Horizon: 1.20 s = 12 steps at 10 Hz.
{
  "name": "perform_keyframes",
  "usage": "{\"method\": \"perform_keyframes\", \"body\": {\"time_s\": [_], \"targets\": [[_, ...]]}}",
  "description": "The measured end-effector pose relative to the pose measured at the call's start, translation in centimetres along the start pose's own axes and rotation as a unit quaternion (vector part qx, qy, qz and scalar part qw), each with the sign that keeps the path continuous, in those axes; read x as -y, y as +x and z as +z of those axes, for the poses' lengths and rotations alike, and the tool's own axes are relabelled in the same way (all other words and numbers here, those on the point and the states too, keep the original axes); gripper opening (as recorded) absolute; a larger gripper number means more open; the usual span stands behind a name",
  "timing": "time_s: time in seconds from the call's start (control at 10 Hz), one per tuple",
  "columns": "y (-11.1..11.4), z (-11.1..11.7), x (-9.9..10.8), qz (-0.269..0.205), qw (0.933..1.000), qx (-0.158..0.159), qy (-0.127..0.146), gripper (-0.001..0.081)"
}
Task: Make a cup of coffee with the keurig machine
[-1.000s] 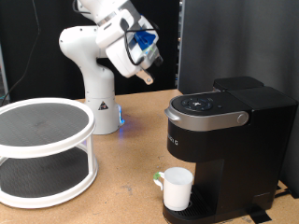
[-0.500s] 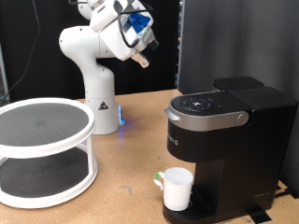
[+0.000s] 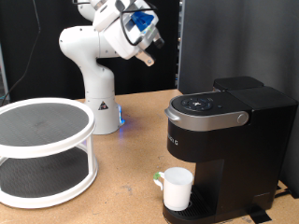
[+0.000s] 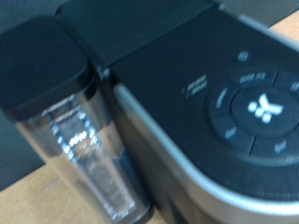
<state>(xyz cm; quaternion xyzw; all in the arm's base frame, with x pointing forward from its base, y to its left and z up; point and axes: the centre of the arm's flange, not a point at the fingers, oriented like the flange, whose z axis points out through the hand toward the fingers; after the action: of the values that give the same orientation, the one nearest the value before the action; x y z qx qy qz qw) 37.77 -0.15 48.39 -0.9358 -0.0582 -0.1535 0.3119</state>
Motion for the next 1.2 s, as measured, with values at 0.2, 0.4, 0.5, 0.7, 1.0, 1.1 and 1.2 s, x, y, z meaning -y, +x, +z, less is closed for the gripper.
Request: {"method": "perform_keyframes", "body": {"time_s": [0.2, 0.4, 0.5, 0.7, 1.0, 1.1, 1.2], "targets": [[1.0, 0.3, 1.6, 0.004, 0.9999, -0.015, -0.005, 0.0805], [2.2, 0.5, 3.4, 0.004, 0.9996, -0.024, -0.012, 0.0805], [2.8, 0.6, 4.4, -0.007, 0.9996, -0.023, -0.015, 0.0805], [4.2, 1.2, 5.8, -0.026, 0.9991, -0.009, -0.033, 0.0805], [6.4, 2.0, 7.4, -0.032, 0.9956, 0.045, -0.076, 0.0805], [7.1, 2.2, 7.7, -0.032, 0.9939, 0.058, -0.089, 0.0805], [7.8, 2.4, 8.0, -0.034, 0.9915, 0.074, -0.101, 0.0805]]}}
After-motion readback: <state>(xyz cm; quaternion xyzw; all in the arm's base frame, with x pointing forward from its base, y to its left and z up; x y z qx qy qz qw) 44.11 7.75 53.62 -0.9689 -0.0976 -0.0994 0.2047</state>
